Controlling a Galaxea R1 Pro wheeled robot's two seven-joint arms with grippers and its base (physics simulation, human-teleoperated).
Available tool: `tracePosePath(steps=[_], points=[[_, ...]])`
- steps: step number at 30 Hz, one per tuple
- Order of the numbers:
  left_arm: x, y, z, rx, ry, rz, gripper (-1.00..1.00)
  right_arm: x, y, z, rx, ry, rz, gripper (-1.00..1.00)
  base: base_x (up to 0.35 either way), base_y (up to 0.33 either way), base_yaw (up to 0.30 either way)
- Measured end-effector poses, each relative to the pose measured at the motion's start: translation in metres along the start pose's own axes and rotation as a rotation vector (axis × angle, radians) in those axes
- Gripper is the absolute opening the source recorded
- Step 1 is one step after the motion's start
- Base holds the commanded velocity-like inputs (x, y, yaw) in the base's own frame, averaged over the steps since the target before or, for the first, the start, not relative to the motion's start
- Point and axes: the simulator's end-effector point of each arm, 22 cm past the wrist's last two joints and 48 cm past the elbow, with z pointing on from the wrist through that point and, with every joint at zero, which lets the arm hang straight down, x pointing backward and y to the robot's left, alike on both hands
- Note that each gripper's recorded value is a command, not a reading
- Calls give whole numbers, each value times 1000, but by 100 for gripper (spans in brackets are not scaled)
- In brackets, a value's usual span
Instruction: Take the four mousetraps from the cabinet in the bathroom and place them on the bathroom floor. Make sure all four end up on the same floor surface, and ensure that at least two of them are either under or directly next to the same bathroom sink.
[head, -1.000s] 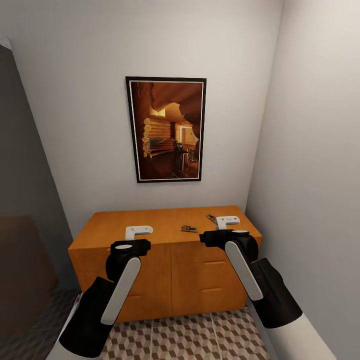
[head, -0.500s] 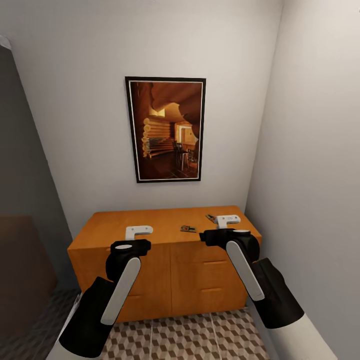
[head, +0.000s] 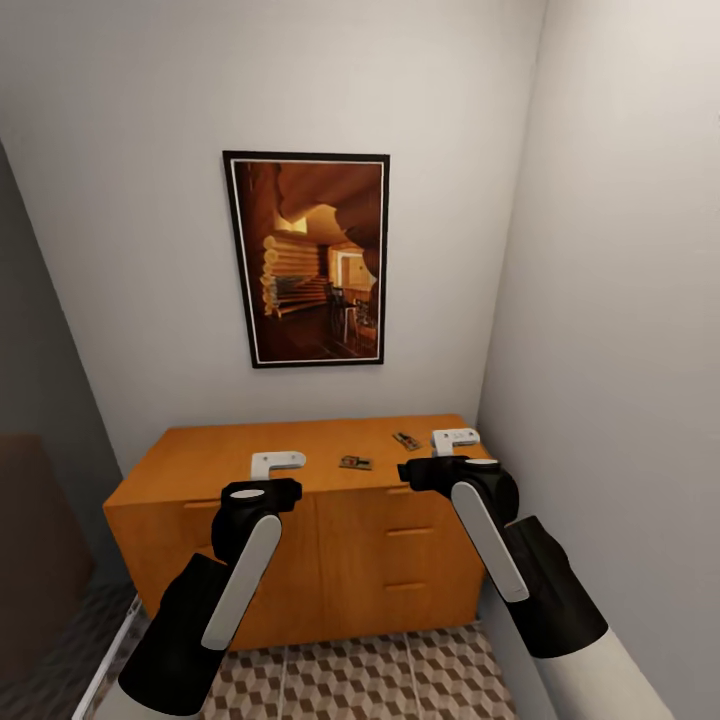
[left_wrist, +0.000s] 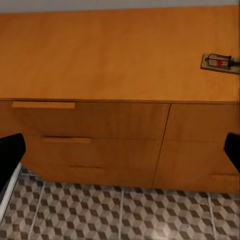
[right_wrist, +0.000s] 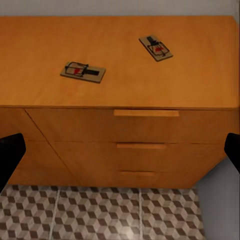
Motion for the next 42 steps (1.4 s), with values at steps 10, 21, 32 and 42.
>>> tracePosePath(steps=[10,21,32,42], points=[[0,0,0,-1,-1,0,100,-1,0,0,4,-3,-1,100,79,-125,0],[0,1,0,-1,-1,1,100,-1,-1,0,7,-3,-1,100,233,-39,0],[0,1,0,-1,-2,0,100,-1,-2,0,9,-2,-3,100,236,-5,0],[0,1,0,-1,-1,0,100,-1,-1,0,9,-2,-4,100,70,-1,0]])
